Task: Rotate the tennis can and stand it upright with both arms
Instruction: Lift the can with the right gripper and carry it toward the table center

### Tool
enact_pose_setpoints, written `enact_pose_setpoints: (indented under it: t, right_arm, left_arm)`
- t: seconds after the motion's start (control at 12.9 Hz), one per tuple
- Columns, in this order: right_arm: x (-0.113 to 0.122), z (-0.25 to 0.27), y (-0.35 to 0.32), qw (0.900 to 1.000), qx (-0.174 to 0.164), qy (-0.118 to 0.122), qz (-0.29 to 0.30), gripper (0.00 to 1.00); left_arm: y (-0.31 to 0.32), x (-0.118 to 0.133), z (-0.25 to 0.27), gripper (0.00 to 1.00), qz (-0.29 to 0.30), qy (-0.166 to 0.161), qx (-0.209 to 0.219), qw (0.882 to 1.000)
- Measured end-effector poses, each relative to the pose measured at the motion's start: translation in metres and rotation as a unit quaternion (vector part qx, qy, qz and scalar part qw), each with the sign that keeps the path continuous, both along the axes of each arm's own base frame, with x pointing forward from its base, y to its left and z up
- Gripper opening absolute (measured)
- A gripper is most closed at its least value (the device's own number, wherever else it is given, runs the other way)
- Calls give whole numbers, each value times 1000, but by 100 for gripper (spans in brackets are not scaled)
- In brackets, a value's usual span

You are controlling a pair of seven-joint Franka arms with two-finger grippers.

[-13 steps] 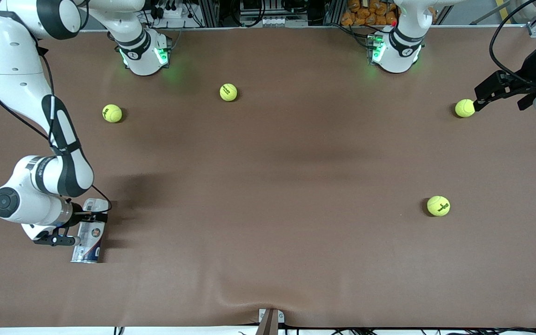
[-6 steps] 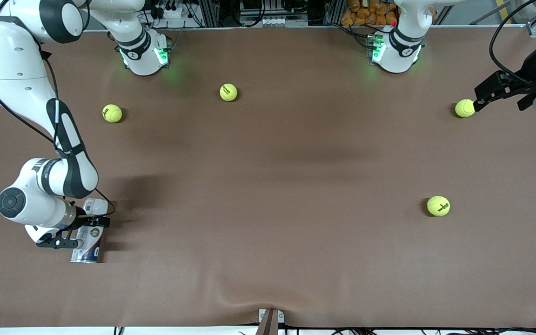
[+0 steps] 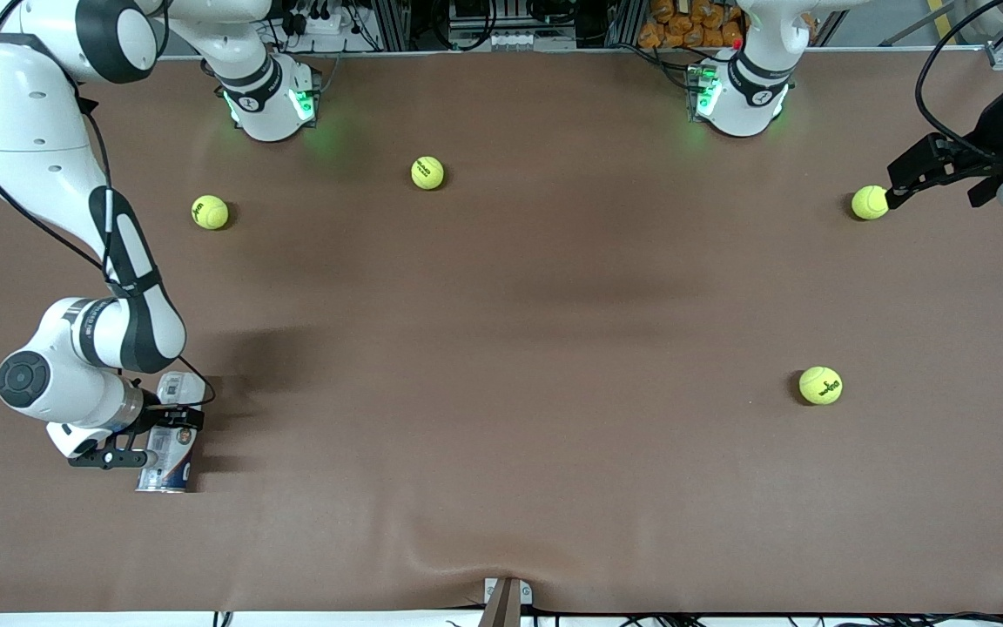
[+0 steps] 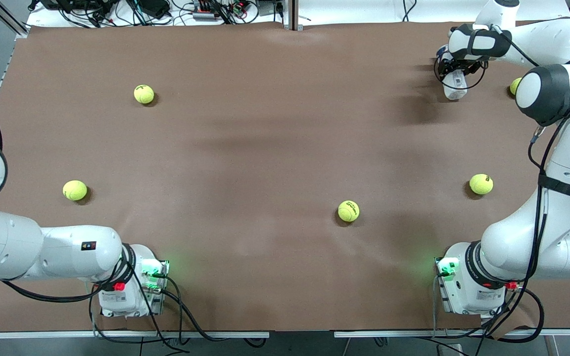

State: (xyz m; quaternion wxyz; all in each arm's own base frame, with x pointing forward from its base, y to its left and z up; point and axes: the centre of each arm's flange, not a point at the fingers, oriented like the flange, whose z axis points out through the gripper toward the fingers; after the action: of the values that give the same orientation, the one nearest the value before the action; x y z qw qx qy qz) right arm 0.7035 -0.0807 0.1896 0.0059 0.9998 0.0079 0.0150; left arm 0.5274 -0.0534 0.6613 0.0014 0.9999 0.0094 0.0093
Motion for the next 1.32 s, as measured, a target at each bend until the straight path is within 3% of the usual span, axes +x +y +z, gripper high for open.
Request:
enact_pose_setpoints:
  t: [0.23,0.46,0.7,0.77,0.93,1.16,1.32]
  right_arm:
    - [13,19,28,999,5,-21,49,57]
    - [23,68,125,992,8,-51,118,60]
    - [6,122,251,971,7,-75,229,60]
    - [-5,132,290,957,2,-80,279,60]
    - [-27,135,354,914,-12,-82,397,60]
    - [-47,131,397,821,-28,-77,564,60]
    - [-53,124,408,769,-35,-71,635,60]
  left_arm:
    - [0,0,0,100,0,0,0,1000]
    - [1,0,0,100,1,0,0,1000]
    - [0,0,-1,100,0,1,0,1000]
    - [0,0,-1,100,0,1,0,1000]
    - [0,1,-2,100,0,2,0,1000]
    - [0,3,-5,100,0,5,0,1000]
    - [0,3,-6,100,0,5,0,1000]
